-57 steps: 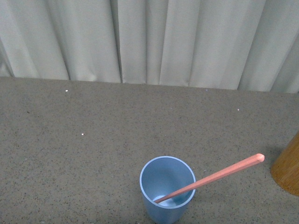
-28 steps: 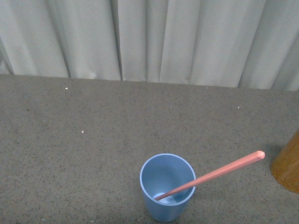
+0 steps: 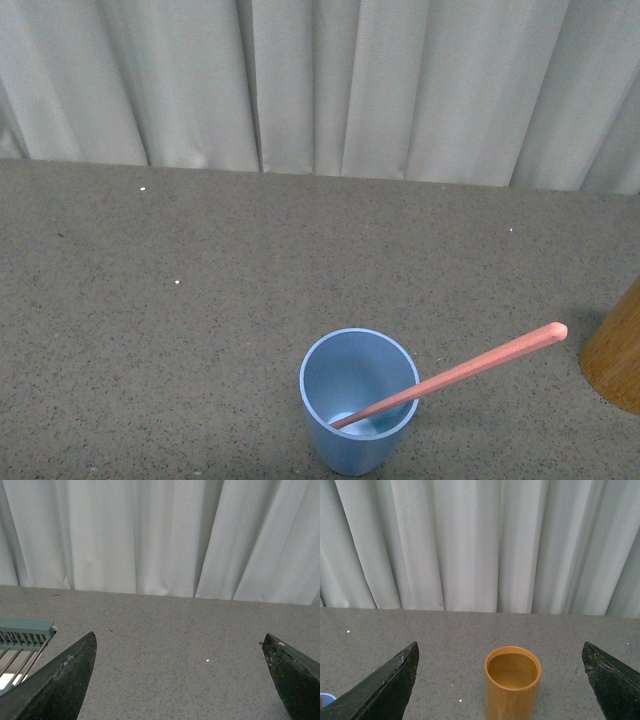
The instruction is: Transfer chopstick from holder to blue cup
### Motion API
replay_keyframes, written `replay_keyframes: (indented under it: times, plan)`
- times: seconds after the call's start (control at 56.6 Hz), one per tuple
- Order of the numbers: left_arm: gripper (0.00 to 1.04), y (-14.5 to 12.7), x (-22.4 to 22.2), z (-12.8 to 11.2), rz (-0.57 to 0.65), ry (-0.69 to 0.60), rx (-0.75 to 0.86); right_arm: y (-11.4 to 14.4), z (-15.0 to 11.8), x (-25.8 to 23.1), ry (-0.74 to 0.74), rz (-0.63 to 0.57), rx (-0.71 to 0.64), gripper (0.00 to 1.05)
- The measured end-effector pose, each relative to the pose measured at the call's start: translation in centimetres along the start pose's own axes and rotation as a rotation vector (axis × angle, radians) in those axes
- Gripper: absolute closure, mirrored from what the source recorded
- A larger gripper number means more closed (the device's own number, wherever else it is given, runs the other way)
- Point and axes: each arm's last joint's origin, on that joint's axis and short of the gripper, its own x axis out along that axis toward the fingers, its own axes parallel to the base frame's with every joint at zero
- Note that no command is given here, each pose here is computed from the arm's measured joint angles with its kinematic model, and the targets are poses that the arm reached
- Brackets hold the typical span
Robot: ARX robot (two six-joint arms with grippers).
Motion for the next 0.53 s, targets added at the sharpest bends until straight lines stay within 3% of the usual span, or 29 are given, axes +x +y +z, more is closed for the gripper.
replay_keyframes:
  times: [0.53]
  plan:
    - [0.07,0.0,0.0,0.0,0.0,0.0,0.0,0.0,0.01,0.0,0.0,0.0,0.0,0.1]
